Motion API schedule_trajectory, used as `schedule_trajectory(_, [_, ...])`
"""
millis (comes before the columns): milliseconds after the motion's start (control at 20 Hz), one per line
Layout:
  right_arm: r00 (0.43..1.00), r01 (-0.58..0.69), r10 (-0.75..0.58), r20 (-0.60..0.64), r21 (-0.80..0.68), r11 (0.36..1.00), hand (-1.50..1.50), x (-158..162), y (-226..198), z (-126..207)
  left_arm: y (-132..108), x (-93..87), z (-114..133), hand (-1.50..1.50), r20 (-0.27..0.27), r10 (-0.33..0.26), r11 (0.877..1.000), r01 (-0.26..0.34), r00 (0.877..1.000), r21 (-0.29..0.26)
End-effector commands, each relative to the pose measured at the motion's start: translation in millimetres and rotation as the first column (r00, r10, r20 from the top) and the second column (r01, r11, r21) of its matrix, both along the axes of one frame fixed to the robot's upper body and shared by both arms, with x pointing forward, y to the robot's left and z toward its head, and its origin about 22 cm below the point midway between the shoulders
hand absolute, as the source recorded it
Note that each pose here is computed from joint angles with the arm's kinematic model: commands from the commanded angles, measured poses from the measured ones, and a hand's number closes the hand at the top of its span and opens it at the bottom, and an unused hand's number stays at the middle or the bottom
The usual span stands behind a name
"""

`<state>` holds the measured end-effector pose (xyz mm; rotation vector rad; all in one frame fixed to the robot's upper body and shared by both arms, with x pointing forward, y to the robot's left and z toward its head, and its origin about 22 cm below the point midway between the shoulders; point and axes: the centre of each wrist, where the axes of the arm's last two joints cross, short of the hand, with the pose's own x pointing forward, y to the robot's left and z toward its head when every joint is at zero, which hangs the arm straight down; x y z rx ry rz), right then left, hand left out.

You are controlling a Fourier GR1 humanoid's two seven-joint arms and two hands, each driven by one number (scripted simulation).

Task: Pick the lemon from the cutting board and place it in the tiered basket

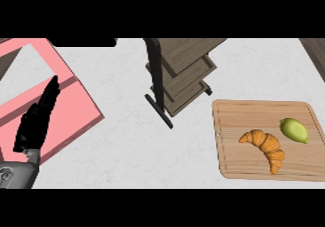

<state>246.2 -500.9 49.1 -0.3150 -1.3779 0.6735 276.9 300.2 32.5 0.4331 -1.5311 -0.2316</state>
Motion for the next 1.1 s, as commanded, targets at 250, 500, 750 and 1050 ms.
schedule_trajectory(250, [0.999,0.037,-0.034,0.041,-0.094,0.995,-1.50,-14,6,-11,-10,-8.8,-2,0.00,0.003,0.020,1.000,-0.020,1.000,0.006])
schedule_trajectory(500, [0.996,0.055,-0.044,0.084,-0.129,0.990,-1.50,-15,17,-30,-8,13.0,8,0.00,-0.001,-0.001,1.000,0.001,1.000,0.011])
schedule_trajectory(750, [0.996,0.055,-0.045,0.074,-0.136,0.989,-1.50,-20,30,-16,-7,-10.0,5,0.00,0.005,0.008,1.000,-0.008,1.000,0.002])
schedule_trajectory(1050, [0.999,0.044,-0.041,0.022,-0.143,0.989,-1.50,0,49,-31,-12,2.3,12,0.00,0.005,-0.004,1.000,0.004,1.000,0.005])
